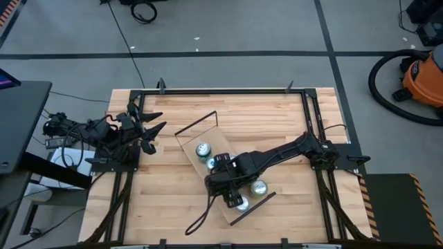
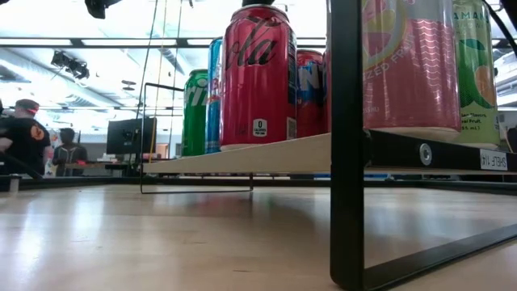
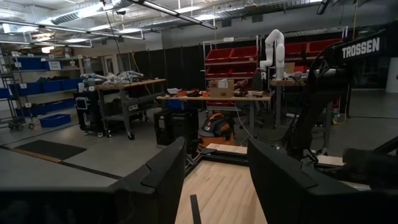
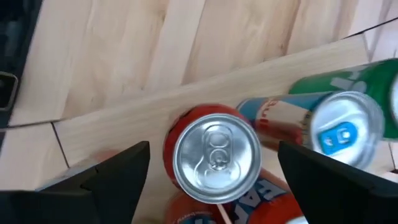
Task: Place canned beverage on shelf
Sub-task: Adjust the soda cans on the shelf
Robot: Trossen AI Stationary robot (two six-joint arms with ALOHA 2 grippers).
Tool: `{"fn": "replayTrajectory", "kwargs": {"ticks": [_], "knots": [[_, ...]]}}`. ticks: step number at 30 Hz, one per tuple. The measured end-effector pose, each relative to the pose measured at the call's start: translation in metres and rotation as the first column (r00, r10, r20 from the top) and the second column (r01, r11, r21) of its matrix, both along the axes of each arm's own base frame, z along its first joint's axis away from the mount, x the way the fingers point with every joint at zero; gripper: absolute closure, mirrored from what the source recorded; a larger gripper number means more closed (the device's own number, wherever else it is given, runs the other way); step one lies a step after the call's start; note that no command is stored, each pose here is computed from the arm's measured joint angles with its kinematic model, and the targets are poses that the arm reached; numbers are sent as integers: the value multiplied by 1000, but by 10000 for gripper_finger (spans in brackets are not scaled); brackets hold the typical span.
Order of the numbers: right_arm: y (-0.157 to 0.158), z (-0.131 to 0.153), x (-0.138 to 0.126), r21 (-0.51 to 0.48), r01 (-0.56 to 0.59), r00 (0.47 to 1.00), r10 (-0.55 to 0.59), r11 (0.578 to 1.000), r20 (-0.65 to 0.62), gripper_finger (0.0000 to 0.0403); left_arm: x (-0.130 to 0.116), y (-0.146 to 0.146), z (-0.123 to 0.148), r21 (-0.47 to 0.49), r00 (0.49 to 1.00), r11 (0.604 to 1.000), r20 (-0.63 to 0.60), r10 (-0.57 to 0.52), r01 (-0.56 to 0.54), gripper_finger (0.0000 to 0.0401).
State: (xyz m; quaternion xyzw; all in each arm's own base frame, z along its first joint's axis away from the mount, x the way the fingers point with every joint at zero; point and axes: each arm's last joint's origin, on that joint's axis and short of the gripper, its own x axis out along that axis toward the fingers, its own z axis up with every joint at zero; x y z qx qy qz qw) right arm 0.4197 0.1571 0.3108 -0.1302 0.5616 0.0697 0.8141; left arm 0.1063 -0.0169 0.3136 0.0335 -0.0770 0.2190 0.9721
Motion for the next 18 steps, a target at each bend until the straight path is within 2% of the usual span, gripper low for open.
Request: {"fn": "replayTrajectory", "kwargs": {"ticks": [4,10,18], "knots": [[-3,7,-5,6,31,1000,-31,1000,-4,37,0,0,0,0,1000,1000,0,0,0,218],[-16,17,-17,-4,144,988,-144,990,-53,37,0,0,0,0,1000,1000,-1,0,0,218],[-2,26,-27,8,137,990,-136,991,-35,37,0,0,0,1,1000,1000,-3,0,0,218]]}}
